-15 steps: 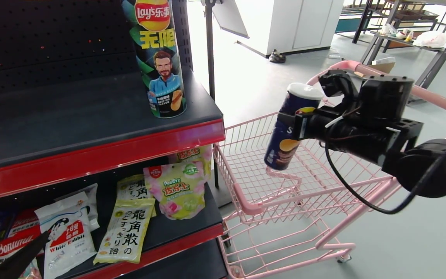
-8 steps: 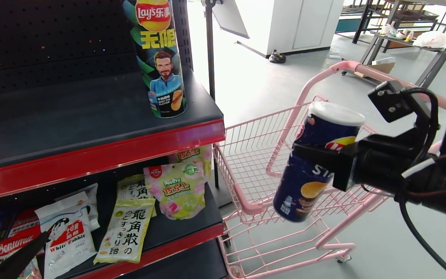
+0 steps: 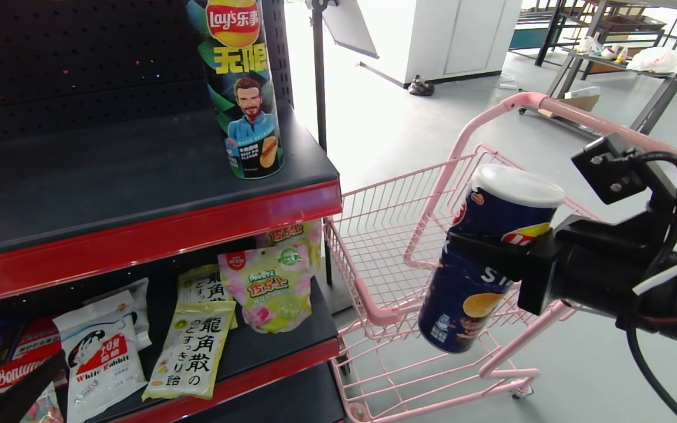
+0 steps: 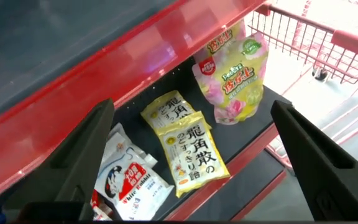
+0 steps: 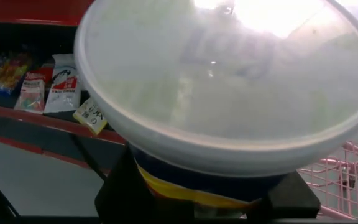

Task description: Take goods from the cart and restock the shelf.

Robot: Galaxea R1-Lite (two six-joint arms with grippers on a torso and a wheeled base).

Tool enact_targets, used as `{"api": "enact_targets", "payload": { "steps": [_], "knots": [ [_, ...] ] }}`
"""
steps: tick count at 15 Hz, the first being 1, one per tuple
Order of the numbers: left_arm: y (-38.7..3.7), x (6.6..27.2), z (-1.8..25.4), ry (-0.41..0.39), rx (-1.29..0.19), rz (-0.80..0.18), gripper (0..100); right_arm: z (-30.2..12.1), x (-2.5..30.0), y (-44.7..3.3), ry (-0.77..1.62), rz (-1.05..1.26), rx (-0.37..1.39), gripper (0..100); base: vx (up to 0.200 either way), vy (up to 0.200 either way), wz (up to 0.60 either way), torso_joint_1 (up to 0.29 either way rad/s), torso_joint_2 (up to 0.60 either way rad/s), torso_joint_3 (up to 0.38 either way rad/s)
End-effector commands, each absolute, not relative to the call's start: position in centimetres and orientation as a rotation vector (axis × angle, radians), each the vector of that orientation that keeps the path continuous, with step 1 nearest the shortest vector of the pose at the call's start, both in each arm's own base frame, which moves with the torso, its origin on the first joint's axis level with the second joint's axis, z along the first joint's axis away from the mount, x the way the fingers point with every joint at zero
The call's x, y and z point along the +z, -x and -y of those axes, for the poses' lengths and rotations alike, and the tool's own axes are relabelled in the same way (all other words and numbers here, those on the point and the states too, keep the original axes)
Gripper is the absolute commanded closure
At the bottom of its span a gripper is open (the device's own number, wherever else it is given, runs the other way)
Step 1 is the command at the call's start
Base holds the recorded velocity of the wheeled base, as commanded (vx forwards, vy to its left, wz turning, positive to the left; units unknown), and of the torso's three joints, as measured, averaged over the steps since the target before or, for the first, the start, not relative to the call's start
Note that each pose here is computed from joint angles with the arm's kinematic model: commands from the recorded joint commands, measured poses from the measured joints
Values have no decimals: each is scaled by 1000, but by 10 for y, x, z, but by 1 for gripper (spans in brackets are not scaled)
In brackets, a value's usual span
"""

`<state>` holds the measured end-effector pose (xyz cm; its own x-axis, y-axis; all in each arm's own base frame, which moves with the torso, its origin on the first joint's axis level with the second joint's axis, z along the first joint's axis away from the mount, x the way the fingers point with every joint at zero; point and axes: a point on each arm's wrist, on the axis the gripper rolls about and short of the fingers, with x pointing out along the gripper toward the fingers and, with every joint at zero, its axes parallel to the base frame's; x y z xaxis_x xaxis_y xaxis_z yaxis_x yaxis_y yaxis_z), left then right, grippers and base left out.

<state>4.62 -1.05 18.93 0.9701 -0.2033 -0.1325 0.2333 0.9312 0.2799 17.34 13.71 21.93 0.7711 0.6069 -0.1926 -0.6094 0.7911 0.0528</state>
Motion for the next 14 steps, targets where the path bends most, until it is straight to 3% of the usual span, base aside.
{"api": "enact_targets", "payload": {
  "steps": [1,7,14],
  "knots": [
    [-46,193,10,-299,-221,-89,0,-133,215,-168,20,-213,661,100,0,0,0,0,0,0],
    [-55,210,13,-298,-225,-74,0,-129,216,-163,50,-194,660,100,0,0,0,101,-382,-275],
    [-58,214,13,-362,-217,-67,0,-132,220,-170,74,-179,657,100,0,0,0,185,-558,-379]
  ]
}}
